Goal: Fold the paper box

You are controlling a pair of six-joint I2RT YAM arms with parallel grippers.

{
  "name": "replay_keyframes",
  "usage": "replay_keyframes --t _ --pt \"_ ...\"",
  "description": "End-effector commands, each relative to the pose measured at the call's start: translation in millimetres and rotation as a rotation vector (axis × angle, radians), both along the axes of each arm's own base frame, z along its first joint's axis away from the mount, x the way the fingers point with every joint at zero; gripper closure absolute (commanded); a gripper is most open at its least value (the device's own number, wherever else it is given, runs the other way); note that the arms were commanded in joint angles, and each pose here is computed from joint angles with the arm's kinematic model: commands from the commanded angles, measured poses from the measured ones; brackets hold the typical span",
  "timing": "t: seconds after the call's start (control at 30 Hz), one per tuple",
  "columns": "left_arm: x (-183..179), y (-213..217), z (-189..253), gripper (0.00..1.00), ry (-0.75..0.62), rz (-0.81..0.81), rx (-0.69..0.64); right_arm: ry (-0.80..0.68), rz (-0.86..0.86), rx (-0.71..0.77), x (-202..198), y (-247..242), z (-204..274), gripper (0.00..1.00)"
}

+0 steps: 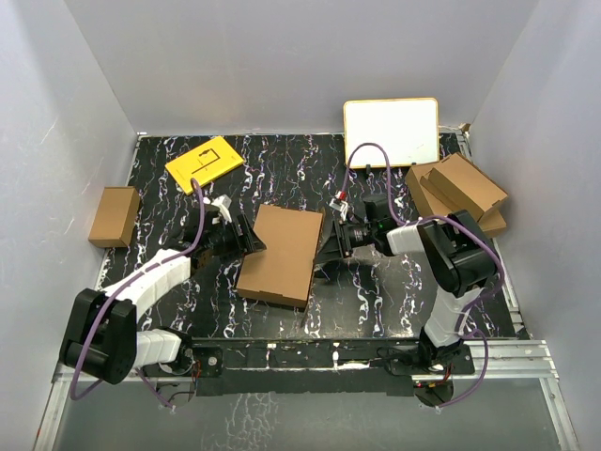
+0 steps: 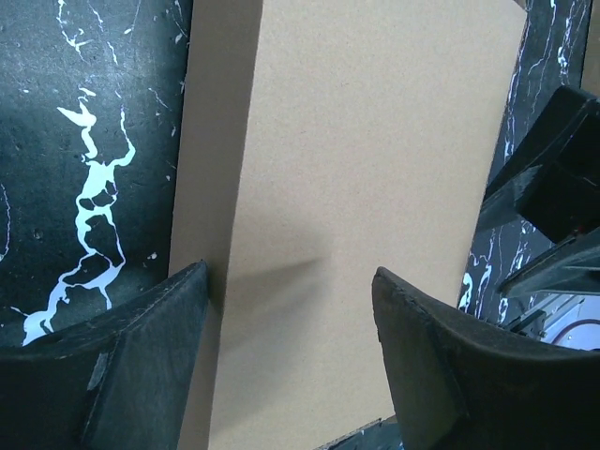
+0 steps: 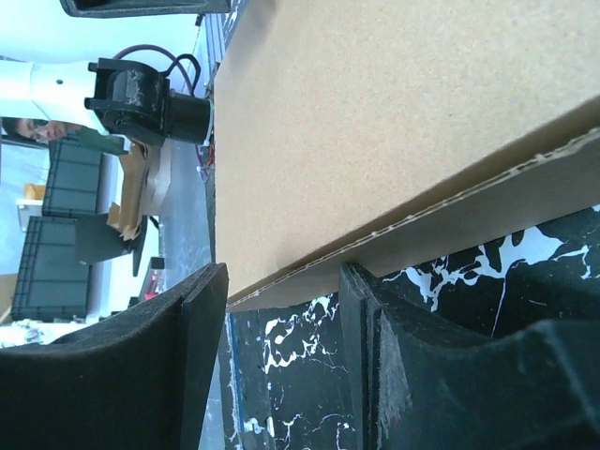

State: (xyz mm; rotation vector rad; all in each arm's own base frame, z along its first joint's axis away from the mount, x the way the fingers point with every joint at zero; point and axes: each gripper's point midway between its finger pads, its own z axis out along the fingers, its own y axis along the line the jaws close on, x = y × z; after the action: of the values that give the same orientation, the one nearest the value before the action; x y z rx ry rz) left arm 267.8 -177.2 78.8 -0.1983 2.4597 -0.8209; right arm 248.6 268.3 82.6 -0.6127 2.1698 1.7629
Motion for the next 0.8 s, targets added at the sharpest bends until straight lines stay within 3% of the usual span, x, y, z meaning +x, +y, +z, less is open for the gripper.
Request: replay_keyframes --t 0.0,0.23,0.37,0.53,0.67,0.77 --pt "-2 -13 10 0.33 -0.008 -0.033 -0.077 -0.061 0.028 0.056 11 9 12 0.44" --pt "1 -9 12 0.32 -0.021 -0.023 -0.053 -0.101 0.039 0.036 14 8 11 0.43" --pt "12 7 28 0.28 -0.079 0.005 0.045 -0.244 0.074 -0.026 22 -4 6 0.42" --pt "15 21 49 0.17 -0.155 0.039 0.102 -0.375 0.094 -0.077 28 -24 9 0.41" --pt "7 23 60 0.04 -0.197 0.063 0.055 -0.454 0.139 -0.129 26 -36 11 0.40" --pt "1 24 63 0.03 -0.211 0.075 0.025 -0.544 0.173 -0.197 31 -44 9 0.40"
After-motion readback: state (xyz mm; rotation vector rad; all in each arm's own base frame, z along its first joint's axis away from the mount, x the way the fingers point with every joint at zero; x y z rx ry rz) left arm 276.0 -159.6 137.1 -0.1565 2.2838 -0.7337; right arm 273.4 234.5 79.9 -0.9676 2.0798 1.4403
